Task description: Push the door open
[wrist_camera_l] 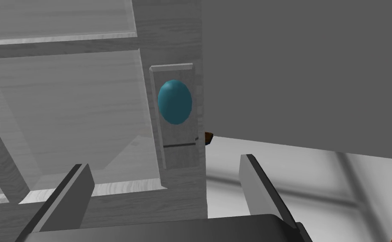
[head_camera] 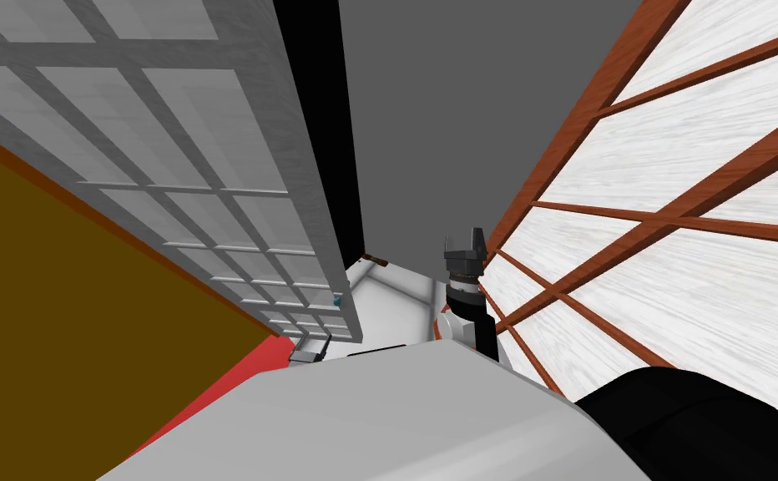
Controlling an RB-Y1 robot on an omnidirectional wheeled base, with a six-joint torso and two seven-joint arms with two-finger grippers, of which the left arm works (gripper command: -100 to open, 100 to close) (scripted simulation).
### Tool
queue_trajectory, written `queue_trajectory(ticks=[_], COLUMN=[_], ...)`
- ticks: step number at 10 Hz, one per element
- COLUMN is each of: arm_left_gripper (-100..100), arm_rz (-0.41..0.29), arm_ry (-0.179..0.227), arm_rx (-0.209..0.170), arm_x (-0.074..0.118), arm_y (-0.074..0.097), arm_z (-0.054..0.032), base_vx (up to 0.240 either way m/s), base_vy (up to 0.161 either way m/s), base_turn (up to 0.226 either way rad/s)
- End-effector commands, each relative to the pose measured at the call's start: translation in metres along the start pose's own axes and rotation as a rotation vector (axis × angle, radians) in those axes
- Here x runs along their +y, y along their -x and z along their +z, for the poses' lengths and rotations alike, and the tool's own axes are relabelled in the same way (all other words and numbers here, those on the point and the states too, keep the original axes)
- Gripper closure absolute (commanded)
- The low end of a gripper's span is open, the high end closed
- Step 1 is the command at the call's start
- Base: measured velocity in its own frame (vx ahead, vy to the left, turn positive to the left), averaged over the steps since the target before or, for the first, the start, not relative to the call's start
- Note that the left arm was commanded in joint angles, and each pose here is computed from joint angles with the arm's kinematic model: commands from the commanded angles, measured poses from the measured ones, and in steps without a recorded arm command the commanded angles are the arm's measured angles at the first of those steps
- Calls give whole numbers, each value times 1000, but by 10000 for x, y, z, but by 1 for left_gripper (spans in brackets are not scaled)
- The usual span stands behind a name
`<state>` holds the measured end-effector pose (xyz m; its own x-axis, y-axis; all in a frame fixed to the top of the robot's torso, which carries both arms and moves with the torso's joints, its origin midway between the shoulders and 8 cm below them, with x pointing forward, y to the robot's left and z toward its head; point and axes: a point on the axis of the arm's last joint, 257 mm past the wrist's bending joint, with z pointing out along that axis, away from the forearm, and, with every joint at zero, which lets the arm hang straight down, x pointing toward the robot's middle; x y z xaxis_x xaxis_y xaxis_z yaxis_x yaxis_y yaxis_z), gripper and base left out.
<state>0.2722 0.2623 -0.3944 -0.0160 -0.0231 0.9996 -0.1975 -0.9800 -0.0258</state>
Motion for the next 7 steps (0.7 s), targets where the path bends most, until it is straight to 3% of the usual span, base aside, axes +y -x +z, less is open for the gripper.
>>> queue_trajectory(ticks=[1, 4, 7], arm_left_gripper=[-100, -100, -100], arm_rz=[7, 30, 50], arm_ry=[-10, -58, -119], arm_rx=[2, 24, 41], arm_x=[-46, -217, -391], arm_y=[30, 24, 28], arm_z=[31, 249, 535], base_vx=[-22, -31, -57], base_vy=[51, 44, 58], base_turn=[-44, -127, -180])
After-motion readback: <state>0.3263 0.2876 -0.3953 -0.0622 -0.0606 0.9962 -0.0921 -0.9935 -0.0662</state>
